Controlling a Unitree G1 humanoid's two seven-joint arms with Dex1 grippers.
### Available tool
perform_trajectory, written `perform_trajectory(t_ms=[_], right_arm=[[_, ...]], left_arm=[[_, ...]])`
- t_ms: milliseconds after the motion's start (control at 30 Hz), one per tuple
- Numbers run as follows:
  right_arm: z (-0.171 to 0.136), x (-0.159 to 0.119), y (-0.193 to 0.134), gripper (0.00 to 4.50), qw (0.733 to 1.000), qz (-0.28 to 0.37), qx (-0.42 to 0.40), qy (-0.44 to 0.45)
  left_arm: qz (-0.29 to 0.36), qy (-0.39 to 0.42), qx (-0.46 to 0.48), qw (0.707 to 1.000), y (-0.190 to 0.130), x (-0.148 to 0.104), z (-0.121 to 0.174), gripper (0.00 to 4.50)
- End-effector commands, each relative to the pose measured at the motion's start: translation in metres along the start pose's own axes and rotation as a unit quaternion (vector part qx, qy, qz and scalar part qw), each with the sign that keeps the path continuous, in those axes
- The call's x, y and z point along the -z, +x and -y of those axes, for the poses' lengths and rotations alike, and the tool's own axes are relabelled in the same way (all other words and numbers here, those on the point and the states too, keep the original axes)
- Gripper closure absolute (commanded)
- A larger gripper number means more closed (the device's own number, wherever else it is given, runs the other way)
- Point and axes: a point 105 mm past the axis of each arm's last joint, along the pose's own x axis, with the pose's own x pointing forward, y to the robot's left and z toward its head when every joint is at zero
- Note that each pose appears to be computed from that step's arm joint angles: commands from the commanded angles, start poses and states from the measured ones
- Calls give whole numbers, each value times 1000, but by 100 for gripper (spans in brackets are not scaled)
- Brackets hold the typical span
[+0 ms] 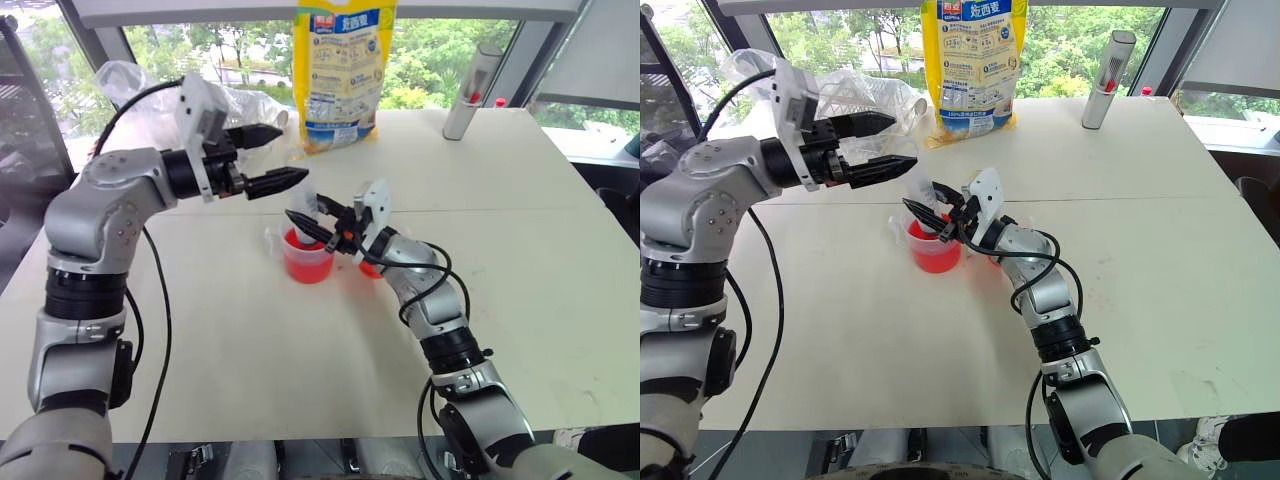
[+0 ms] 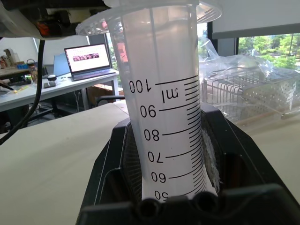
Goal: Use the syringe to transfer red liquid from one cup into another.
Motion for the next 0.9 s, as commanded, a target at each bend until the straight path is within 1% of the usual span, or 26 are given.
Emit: perform_trajectory(t_ms=[33, 100, 200, 333, 367, 433, 467, 700, 900], right_arm=[[-3, -4, 1, 313, 1000, 5, -6, -10], [-3, -4, 1, 313, 1000, 4, -7, -12], [-2, -4, 2, 313, 1000, 2, -8, -15], [-3, -3, 1, 313, 1000, 0, -11, -18], [-3, -3, 1, 313, 1000, -1, -12, -19], [-4, -2, 2, 313, 1000, -2, -14, -19], [-4, -2, 2, 313, 1000, -3, -15, -19], [-6, -1, 2, 313, 1000, -7, -20, -17], [-8, 2, 1, 313, 999, -20, -29, -5]], left_arm=[[17, 19, 14, 1000, 4, -12, 3, 0], [23, 15, 20, 999, 7, -14, 5, 0], [32, 11, 26, 999, 10, -16, 7, 80], [38, 10, 26, 999, 10, -18, 7, 281], [39, 10, 26, 999, 10, -19, 7, 326], [41, 9, 26, 999, 9, -20, 7, 436], [42, 9, 26, 999, 9, -21, 7, 448], [41, 13, 20, 999, 9, -22, 6, 448], [54, 36, 10, 998, 8, -39, 1, 448]])
